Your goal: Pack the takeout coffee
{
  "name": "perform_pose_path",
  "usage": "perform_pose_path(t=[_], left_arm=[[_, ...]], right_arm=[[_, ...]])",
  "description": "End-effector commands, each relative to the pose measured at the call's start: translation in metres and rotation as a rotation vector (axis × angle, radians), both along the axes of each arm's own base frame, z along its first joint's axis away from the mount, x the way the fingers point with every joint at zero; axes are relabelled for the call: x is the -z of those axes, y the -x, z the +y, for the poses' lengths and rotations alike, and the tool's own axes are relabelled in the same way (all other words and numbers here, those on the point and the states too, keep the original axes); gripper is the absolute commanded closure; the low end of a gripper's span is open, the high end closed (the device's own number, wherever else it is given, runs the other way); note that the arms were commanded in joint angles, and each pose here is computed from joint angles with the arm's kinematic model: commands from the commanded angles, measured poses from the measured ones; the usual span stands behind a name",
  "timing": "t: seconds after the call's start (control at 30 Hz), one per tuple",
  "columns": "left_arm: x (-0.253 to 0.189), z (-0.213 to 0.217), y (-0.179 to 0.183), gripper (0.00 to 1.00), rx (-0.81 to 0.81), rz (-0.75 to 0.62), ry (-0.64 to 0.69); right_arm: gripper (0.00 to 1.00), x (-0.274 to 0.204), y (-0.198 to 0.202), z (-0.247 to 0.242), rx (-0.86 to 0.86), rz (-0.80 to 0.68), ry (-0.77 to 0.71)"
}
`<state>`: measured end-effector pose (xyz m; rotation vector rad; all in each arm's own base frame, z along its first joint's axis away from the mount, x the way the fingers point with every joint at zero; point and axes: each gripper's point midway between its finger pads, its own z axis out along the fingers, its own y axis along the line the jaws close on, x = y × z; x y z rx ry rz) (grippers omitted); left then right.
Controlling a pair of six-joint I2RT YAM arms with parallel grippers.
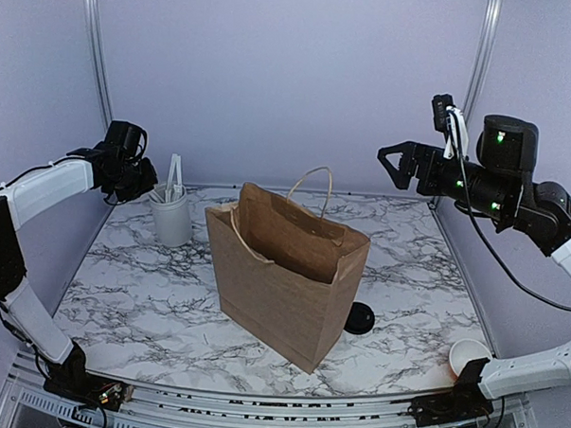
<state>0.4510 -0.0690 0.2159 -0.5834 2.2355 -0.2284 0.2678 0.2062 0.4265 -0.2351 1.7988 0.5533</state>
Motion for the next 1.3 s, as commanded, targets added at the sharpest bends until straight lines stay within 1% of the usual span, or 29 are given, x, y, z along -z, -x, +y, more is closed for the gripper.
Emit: perform_pose_path(t=[0.0, 0.2, 0.43, 0.77, 0.8, 0.9, 0.97, 1.27], left_arm=[[0.007, -0.001, 0.000, 0.86, 0.007, 0.004, 0.008], [0.010, -0.002, 0.003, 0.93, 0.014, 0.009, 0.009], [-0.007, -0.001, 0.007, 1.00, 0.027, -0.025, 0.004], [-0.025, 0.001, 0.012, 1.00, 0.034, -0.051, -0.005], [-0.026, 0.001, 0.012, 0.99, 0.035, -0.052, -0.007], [-0.027, 0.001, 0.013, 0.87, 0.040, -0.052, -0.010], [-0.028, 0.001, 0.013, 0.82, 0.041, -0.052, -0.014], [-0.027, -0.005, 0.017, 0.82, 0.063, -0.043, 0.017]], right_arm=[[0.02, -0.013, 0.001, -0.001, -0.004, -0.022, -0.040], [0.03, -0.012, 0.000, 0.001, -0.009, -0.021, -0.036], [0.03, -0.013, -0.002, 0.004, -0.014, -0.019, -0.033], [0.03, -0.011, -0.003, 0.006, -0.017, -0.017, -0.030], [0.03, -0.010, -0.004, 0.006, -0.017, -0.017, -0.030], [0.02, -0.010, -0.004, 0.006, -0.017, -0.016, -0.029], [0.02, -0.009, -0.004, 0.007, -0.018, -0.015, -0.028], [0.03, -0.006, -0.004, 0.007, -0.015, -0.012, -0.026]])
